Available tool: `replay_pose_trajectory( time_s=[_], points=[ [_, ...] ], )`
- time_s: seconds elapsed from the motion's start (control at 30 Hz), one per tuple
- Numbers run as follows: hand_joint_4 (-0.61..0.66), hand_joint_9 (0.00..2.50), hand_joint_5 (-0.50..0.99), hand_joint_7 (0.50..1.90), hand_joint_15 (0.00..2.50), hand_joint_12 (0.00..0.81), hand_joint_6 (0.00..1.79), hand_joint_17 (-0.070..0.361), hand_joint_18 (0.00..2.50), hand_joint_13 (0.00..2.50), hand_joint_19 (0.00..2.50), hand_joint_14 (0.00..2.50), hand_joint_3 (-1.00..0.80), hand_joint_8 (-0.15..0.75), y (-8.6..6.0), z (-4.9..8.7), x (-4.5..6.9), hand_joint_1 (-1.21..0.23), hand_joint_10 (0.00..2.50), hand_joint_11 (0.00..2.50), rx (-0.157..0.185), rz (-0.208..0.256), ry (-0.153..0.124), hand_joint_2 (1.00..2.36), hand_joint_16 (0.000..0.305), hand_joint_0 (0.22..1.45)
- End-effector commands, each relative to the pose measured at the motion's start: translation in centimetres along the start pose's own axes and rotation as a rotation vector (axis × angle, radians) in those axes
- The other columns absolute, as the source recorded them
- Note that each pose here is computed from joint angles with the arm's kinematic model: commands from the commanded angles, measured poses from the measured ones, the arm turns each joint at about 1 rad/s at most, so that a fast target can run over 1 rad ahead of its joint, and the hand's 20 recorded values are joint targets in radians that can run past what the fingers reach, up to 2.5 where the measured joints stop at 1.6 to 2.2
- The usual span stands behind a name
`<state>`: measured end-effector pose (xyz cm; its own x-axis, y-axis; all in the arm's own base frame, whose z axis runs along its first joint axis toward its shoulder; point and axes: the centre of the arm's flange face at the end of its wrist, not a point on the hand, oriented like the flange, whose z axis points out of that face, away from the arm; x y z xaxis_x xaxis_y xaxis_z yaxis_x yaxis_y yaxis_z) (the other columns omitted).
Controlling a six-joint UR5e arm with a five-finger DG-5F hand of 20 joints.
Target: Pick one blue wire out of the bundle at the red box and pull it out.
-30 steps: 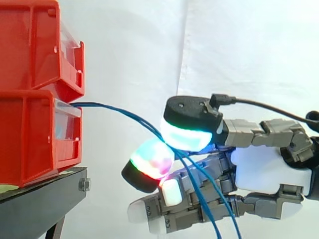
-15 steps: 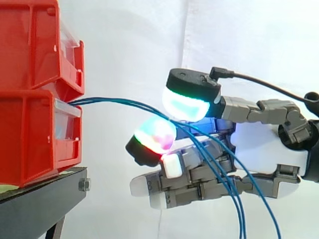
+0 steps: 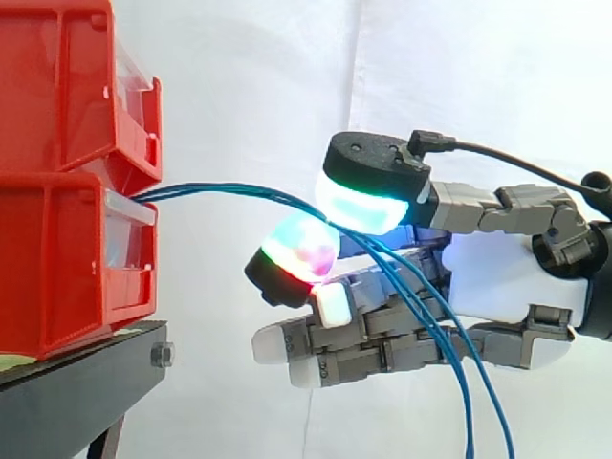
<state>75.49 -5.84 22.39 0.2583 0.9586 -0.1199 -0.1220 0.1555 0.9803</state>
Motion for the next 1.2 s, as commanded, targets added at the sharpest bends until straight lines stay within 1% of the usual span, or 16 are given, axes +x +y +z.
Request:
replay_pose_trajectory(
  time_s=[0.0, 0.13, 0.23, 0.3, 0.37, 0.5, 0.57, 0.63, 0.67, 0.73, 0.83, 1.0, 1.17],
  points=[
    [0.2, 0.9, -0.17, 1.01, 0.27, 0.33, 0.87, 0.121, 0.36, 0.6, 0.31, 0.01, -0.21, 0.295, 0.04, 0.05, -0.01, -0.79, 0.01, 0.56, -0.001, 0.0, 0.001, 1.01, 0.054, 0.6],
    [0.21, 0.88, -0.18, 1.03, 0.27, 0.327, 0.86, 0.118, 0.34, 0.59, 0.29, 0.01, -0.21, 0.292, -0.04, 0.02, -0.13, -0.82, 0.02, 0.56, 0.0, -0.002, 0.0, 1.02, 0.053, 0.61],
    [0.24, 0.88, -0.18, 1.04, 0.27, 0.326, 0.85, 0.118, 0.34, 0.59, 0.29, 0.01, -0.19, 0.291, -0.03, 0.03, -0.14, -0.82, 0.02, 0.56, -0.001, -0.012, -0.002, 1.02, 0.053, 0.61],
    [0.26, 0.89, -0.18, 1.05, 0.27, 0.326, 0.84, 0.118, 0.34, 0.59, 0.3, 0.01, -0.2, 0.292, -0.03, 0.03, -0.14, -0.79, 0.02, 0.56, -0.001, -0.02, -0.002, 1.02, 0.053, 0.61],
    [0.3, 0.9, -0.17, 1.01, 0.28, 0.338, 0.83, 0.123, 0.36, 0.6, 0.3, 0.01, -0.18, 0.301, -0.03, 0.1, -0.34, -0.76, 0.01, 0.55, -0.003, -0.027, -0.004, 1.02, 0.055, 0.61],
    [0.35, 0.94, -0.14, 1.03, 0.27, 0.362, 0.74, 0.135, 0.37, 0.62, 0.28, 0.01, -0.17, 0.321, -0.08, 0.09, -0.48, -0.7, 0.02, 0.54, 0.0, -0.027, -0.007, 1.01, 0.06, 0.61],
    [0.34, 0.96, -0.14, 1.03, 0.27, 0.375, 0.72, 0.14, 0.38, 0.62, 0.29, 0.01, -0.14, 0.329, -0.08, 0.09, -0.46, -0.66, 0.01, 0.54, 0.0, -0.024, -0.005, 1.01, 0.062, 0.6],
    [0.32, 0.98, -0.14, 1.01, 0.27, 0.39, 0.74, 0.147, 0.38, 0.63, 0.28, 0.01, -0.13, 0.342, -0.09, 0.11, -0.56, -0.64, 0.02, 0.56, -0.001, -0.024, -0.005, 1.0, 0.066, 0.6],
    [0.3, 0.98, -0.14, 1.0, 0.26, 0.393, 0.75, 0.148, 0.38, 0.63, 0.28, 0.01, -0.14, 0.339, -0.07, 0.09, -0.42, -0.64, 0.01, 0.57, -0.001, -0.024, -0.001, 1.0, 0.066, 0.6],
    [0.31, 0.98, -0.15, 0.95, 0.27, 0.395, 0.8, 0.149, 0.39, 0.63, 0.28, 0.01, -0.12, 0.344, -0.05, 0.09, -0.31, -0.66, 0.01, 0.57, -0.003, -0.024, 0.01, 1.0, 0.066, 0.59],
    [0.29, 0.96, -0.16, 0.95, 0.27, 0.39, 0.83, 0.148, 0.38, 0.63, 0.28, 0.01, -0.13, 0.344, 0.07, 0.11, -0.32, -0.7, 0.01, 0.57, -0.007, -0.02, 0.02, 1.0, 0.066, 0.59],
    [0.29, 0.94, -0.17, 0.93, 0.27, 0.38, 0.85, 0.142, 0.38, 0.62, 0.29, 0.01, -0.15, 0.328, 0.07, 0.11, -0.29, -0.73, 0.02, 0.58, -0.008, -0.019, 0.023, 1.01, 0.063, 0.59],
    [0.23, 0.88, -0.18, 0.94, 0.29, 0.338, 0.85, 0.122, 0.33, 0.59, 0.3, 0.01, -0.19, 0.288, -0.04, 0.1, -0.28, -0.78, 0.02, 0.6, -0.006, -0.019, 0.023, 1.02, 0.054, 0.62]
  ],
)
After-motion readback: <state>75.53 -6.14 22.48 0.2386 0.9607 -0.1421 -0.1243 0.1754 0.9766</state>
